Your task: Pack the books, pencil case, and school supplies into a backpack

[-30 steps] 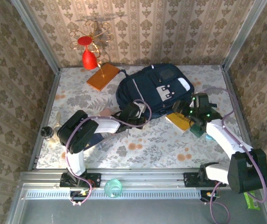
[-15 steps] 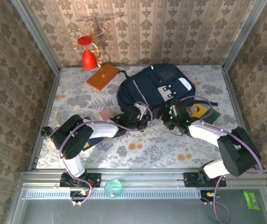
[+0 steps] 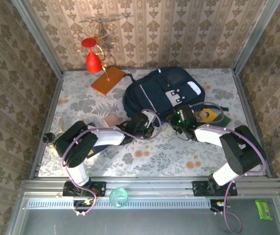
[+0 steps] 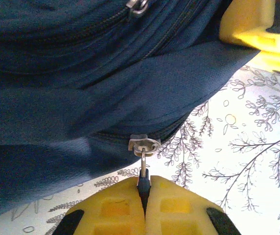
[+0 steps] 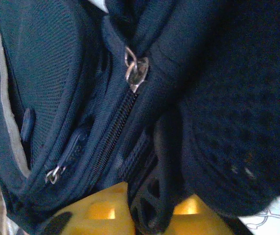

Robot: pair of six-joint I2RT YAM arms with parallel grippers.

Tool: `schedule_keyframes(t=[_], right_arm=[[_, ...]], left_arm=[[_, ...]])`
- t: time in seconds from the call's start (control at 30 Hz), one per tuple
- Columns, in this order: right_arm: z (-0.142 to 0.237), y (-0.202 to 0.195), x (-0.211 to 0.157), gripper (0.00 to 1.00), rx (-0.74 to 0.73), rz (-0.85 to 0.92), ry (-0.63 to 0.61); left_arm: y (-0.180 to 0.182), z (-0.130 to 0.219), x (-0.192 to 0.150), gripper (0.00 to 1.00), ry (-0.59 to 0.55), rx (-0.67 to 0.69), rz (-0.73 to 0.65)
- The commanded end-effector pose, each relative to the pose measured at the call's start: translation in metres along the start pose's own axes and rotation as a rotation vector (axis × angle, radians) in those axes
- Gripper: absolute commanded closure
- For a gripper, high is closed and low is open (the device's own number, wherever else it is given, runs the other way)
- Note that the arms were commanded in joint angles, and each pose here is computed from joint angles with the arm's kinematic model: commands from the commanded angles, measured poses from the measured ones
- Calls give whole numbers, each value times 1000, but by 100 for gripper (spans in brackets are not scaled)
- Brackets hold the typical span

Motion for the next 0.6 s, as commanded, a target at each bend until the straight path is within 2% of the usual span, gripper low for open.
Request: schedule_keyframes(t=[0.0, 0.07, 0.27, 0.47, 0.57], right_arm=[[11, 4, 22, 97, -10, 36, -105], [21, 7, 26, 100, -10, 73, -112], [54, 3, 40, 100, -22, 137, -156], [62, -6, 59, 100, -55, 217, -103], [59, -2, 68, 100, -78, 279, -47]], left_arm=[[16, 10, -6, 100, 38, 89, -65], [25, 13, -6, 100, 51, 118, -70], [49, 29, -4, 100, 54, 173, -52], [61, 44, 1, 100, 41, 203, -57], [52, 44, 3, 100, 45, 151, -57]])
Point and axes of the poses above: each hand's point on the last joint's axis, 136 mm out from that joint toward the fingers, its own z axis back along the fingers, its own y axis along the line the jaws close on, x = y × z, the point moved 6 cm from there along z, back along the fingers
